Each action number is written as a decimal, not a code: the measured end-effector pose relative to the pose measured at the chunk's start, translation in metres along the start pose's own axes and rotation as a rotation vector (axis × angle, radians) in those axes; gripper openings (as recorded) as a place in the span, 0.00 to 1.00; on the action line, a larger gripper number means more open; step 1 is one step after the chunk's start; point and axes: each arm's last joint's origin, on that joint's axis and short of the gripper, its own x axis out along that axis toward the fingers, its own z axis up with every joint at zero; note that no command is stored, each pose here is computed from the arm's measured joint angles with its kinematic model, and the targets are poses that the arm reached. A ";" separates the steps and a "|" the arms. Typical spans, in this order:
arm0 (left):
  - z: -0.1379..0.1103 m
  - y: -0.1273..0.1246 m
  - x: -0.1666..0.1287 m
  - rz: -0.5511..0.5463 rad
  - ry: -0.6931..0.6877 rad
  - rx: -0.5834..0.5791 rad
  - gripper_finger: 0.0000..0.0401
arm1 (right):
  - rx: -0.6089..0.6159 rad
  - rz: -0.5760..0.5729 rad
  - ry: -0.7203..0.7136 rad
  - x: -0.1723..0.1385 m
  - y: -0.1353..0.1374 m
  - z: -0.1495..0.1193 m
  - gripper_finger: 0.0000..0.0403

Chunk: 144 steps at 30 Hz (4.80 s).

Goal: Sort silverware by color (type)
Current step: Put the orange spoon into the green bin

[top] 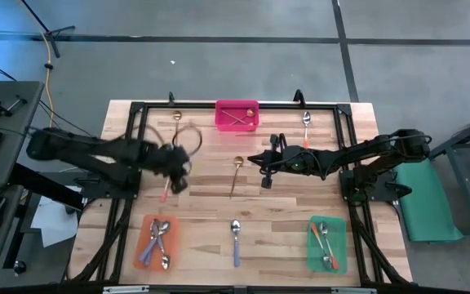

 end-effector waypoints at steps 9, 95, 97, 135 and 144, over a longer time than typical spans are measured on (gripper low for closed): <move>0.045 0.043 0.033 -0.054 -0.125 -0.007 0.29 | 0.030 0.003 0.032 0.000 0.000 -0.003 0.00; -0.060 0.056 0.066 0.244 0.309 -0.401 0.47 | 0.368 -0.119 0.305 -0.008 -0.090 -0.083 0.12; -0.062 0.060 0.072 0.231 0.288 -0.394 0.46 | 0.370 -0.120 0.300 -0.008 -0.090 -0.083 0.12; 0.017 0.041 0.072 -0.491 -1.026 0.191 0.01 | 0.378 0.171 -0.181 0.010 -0.015 -0.029 0.36; 0.039 0.034 0.077 -0.544 -1.131 0.243 0.01 | 0.373 0.231 -0.232 0.063 -0.007 -0.006 0.51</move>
